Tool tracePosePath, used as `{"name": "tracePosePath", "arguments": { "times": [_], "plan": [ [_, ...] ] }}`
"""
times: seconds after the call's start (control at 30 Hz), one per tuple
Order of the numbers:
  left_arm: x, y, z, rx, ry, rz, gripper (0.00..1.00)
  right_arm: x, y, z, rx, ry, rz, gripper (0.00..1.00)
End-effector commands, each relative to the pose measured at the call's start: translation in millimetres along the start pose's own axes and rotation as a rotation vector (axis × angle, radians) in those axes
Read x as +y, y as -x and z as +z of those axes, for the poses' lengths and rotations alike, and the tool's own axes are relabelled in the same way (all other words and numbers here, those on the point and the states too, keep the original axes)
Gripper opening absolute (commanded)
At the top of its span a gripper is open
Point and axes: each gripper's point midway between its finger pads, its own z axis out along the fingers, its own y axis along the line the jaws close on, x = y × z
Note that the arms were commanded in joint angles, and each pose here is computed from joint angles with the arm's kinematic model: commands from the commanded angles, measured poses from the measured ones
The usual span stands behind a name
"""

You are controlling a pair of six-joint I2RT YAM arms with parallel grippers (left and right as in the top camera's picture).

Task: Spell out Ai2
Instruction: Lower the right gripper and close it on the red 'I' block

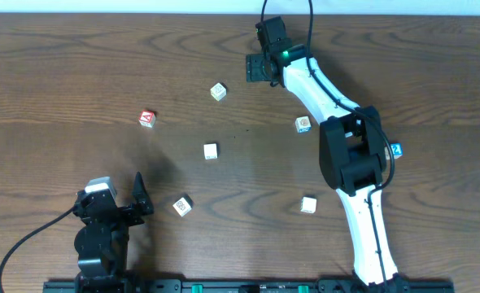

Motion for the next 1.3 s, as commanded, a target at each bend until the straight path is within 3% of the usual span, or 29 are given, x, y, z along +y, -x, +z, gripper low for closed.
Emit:
{"name": "tracePosePath", "arguments": {
  "times": [0.0,0.8,1.27],
  "plan": [
    [0.9,-10.5,2.9,0.024,-0.002,0.005,0.95,4.2,2.8,0.5,-0.011,-0.008,0.000,0.70],
    [0.9,-10.5,2.9,0.024,-0.002,0.005,0.96,-0.1,-0.7,1.3,-0.001,-0.030,-0.004,0.42],
    [0.9,-10.5,2.9,0.024,-0.002,0.005,0.95,-0.6,-1.2,1.3,0.001,-0.031,-0.004,0.36]
  ]
}}
